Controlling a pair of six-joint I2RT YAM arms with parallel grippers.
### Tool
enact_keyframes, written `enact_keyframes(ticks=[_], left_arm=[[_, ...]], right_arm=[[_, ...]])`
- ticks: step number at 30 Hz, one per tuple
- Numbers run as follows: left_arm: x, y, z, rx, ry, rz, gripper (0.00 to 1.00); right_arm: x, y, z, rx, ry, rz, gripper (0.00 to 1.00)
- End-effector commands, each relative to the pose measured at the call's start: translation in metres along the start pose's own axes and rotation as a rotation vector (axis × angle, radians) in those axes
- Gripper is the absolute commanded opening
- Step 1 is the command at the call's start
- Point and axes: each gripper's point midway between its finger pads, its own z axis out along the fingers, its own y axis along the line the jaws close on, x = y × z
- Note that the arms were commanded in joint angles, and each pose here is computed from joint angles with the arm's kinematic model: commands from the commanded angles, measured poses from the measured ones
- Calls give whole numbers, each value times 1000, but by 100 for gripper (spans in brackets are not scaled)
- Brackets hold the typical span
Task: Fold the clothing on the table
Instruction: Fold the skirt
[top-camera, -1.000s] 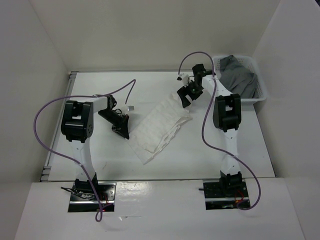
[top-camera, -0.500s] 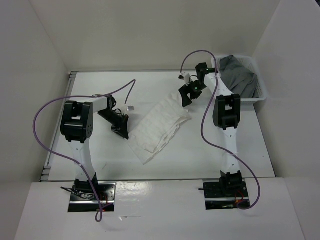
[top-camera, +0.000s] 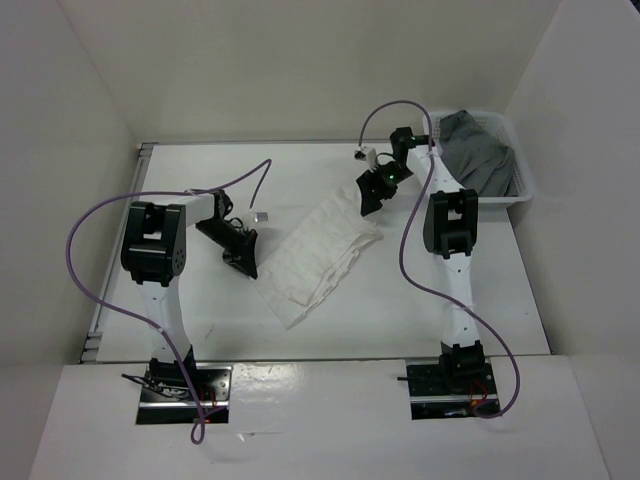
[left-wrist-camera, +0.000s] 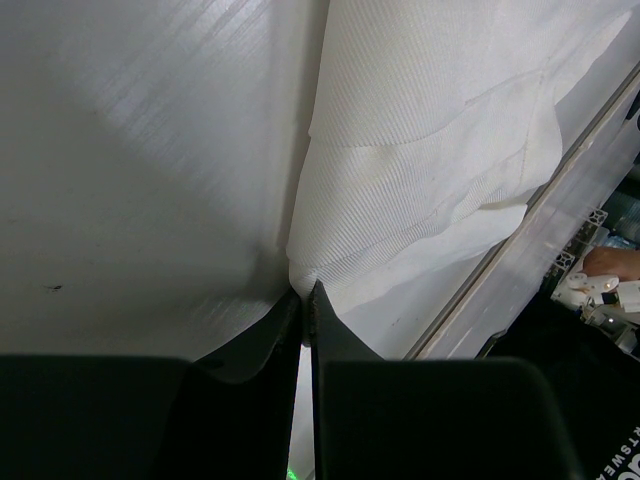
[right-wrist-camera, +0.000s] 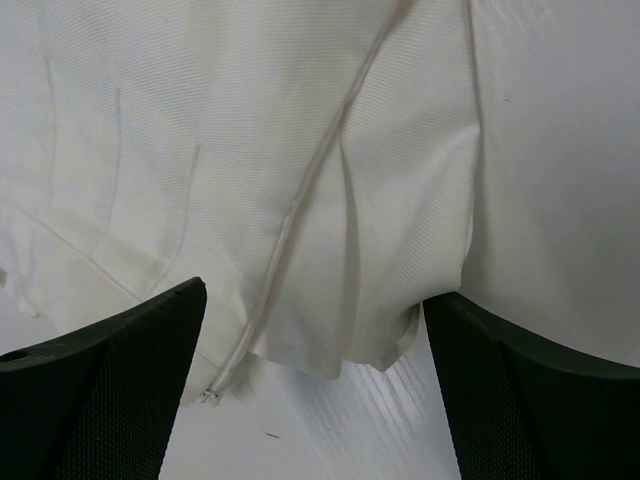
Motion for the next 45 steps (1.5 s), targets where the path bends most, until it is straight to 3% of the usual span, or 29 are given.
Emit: enact_keyframes(ticks=[1, 11, 15, 23, 31, 42, 45], left_arm=[[0, 41, 2, -167, 22, 85, 13], [0, 41, 2, -167, 22, 85, 13], [0, 41, 2, -167, 22, 85, 13], [-2, 41, 3, -159, 18, 85, 13], [-2, 41, 3, -159, 17, 76, 13], [-6, 44, 4, -159, 17, 76, 13], [-9, 43, 3, -162, 10, 73, 13]], right_arm=[[41, 22, 32, -123, 123, 94, 93], [43, 29, 37, -143, 132, 108, 84], [42, 27, 38, -138, 127, 111, 65], [45, 29, 39, -142, 133, 126, 60], [49, 29, 43, -150, 145, 147, 37], [45, 25, 37, -112, 156, 160, 0], [23, 22, 18, -34, 125, 112, 0]])
